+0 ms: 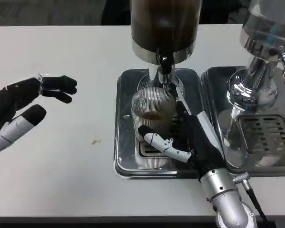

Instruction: Grasp the cup under the faucet to collect the drink, then remove the cup.

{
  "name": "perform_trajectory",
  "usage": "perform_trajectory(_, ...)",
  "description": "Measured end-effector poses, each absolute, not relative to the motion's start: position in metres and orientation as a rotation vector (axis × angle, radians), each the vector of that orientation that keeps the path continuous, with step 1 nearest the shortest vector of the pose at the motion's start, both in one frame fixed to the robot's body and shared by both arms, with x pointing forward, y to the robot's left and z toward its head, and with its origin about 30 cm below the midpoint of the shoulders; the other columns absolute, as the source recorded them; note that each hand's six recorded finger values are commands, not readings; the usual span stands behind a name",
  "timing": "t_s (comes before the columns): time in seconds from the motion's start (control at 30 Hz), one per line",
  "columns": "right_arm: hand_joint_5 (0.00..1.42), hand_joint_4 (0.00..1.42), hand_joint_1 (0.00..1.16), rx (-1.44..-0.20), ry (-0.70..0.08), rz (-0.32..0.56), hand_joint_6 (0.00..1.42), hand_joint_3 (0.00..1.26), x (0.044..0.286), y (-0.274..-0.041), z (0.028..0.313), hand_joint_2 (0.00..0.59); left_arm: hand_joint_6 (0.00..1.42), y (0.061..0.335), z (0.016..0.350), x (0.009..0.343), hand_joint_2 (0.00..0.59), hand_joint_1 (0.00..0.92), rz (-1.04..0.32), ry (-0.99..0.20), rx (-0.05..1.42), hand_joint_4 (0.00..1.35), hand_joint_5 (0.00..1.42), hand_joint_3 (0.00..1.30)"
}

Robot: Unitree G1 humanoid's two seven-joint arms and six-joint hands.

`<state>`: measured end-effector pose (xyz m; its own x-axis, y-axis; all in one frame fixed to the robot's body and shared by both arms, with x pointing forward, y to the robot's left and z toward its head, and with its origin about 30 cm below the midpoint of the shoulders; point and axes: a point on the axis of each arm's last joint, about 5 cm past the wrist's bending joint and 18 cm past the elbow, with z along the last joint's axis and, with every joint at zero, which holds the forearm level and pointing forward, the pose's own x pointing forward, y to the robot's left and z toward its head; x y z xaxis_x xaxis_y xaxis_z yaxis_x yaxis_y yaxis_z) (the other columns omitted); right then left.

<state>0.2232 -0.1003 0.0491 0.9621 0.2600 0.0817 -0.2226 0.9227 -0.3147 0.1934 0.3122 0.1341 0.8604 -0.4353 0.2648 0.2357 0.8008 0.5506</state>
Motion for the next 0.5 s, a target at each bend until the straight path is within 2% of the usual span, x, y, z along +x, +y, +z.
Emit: perform_trajectory(0.5,0.0,0.0,0.65,-0.344,-0.104,0.29,0.0,0.0,0.2303,-0.094,0.0485,0.209,0.27,0.3136,0.1324,0.1911,0.095,0.05,-0.369,-0.371,0.526,0.42,0.46,0.43)
